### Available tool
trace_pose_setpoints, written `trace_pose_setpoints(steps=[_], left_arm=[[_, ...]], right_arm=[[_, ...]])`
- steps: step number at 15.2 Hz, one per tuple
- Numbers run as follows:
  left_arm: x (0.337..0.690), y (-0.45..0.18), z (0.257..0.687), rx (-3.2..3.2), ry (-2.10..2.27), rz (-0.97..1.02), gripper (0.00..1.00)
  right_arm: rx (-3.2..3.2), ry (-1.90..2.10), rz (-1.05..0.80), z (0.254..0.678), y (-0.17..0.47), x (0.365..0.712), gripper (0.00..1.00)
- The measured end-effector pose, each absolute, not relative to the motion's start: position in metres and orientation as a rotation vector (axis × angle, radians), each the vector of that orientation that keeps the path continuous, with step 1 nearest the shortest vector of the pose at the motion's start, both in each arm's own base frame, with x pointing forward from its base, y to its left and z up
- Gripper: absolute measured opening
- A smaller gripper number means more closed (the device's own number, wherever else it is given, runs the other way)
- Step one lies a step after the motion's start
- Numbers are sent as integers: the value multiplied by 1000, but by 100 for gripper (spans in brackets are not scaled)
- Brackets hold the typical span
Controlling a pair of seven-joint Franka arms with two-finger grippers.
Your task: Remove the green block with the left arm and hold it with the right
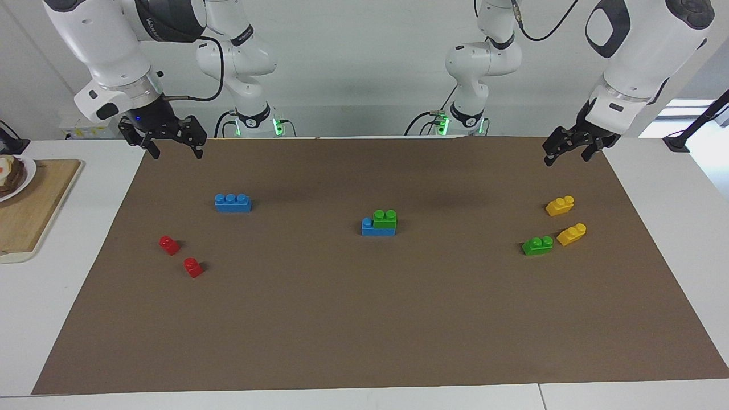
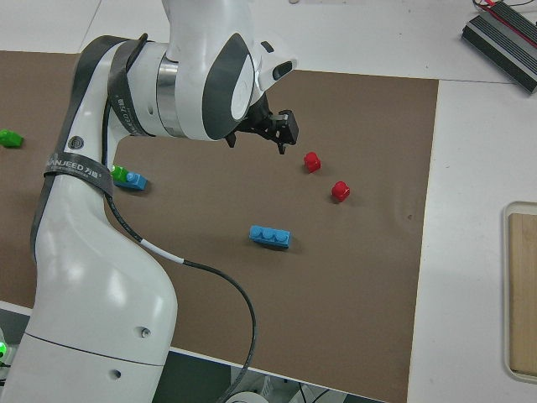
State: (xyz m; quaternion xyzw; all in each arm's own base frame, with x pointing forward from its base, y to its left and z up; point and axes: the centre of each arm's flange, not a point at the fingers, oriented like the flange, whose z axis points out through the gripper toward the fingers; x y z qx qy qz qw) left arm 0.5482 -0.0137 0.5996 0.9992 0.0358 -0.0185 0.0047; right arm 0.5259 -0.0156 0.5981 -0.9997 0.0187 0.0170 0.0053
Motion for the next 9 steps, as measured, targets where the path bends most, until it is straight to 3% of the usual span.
trace_pose_setpoints(steps=[9], left_arm=[[549,-14,599,3130,110,-56,100]], right_arm=[[-3130,66,48,600,-17,525,100]])
